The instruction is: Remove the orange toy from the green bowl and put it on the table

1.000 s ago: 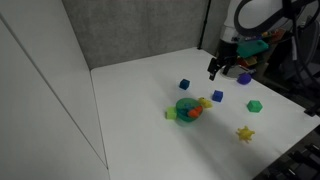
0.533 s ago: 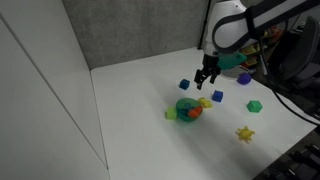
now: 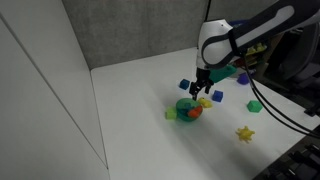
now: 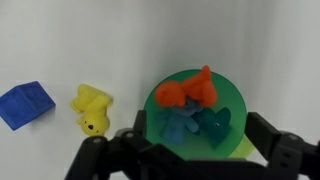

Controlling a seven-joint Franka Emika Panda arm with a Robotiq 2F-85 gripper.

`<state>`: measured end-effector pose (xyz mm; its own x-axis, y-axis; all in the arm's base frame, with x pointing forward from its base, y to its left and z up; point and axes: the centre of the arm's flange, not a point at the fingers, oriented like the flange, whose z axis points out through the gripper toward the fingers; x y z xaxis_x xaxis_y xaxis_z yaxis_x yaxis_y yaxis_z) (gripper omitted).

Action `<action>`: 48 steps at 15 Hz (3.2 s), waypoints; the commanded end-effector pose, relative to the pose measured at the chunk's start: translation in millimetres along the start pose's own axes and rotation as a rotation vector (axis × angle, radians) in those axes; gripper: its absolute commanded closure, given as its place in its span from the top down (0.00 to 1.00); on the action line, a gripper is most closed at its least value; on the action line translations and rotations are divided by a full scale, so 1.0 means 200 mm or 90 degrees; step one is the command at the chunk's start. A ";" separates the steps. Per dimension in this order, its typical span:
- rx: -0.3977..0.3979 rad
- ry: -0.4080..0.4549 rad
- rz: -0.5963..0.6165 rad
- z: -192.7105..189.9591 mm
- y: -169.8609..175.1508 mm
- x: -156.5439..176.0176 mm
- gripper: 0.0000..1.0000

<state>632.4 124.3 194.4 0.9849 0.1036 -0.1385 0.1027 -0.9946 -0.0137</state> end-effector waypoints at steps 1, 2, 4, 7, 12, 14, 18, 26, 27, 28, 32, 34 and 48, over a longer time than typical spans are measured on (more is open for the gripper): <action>-0.009 -0.010 0.001 0.10 -0.02 0.06 1.00; -0.009 -0.015 -0.002 0.14 -0.03 0.07 1.00; -0.007 -0.027 -0.005 0.21 -0.04 0.08 1.00; -0.011 -0.037 -0.007 0.29 -0.06 0.09 1.00; -0.016 -0.040 -0.015 0.38 -0.08 0.13 1.00; -0.014 -0.038 -0.016 0.40 -0.08 0.15 1.00; -0.018 -0.036 -0.015 0.43 -0.09 0.19 1.00; -0.038 -0.038 -0.013 0.48 -0.06 0.21 1.00; -0.042 -0.039 -0.015 0.48 -0.06 0.21 1.00; -0.045 -0.040 -0.018 0.48 -0.06 0.21 0.96; -0.056 -0.040 -0.024 0.45 -0.07 0.21 0.64; -0.056 -0.040 -0.024 0.44 -0.08 0.21 0.45; -0.047 -0.017 0.004 0.20 -0.06 0.29 0.05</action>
<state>668.6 143.4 119.7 0.9772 0.1248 -0.1718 0.1352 -0.9896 0.0501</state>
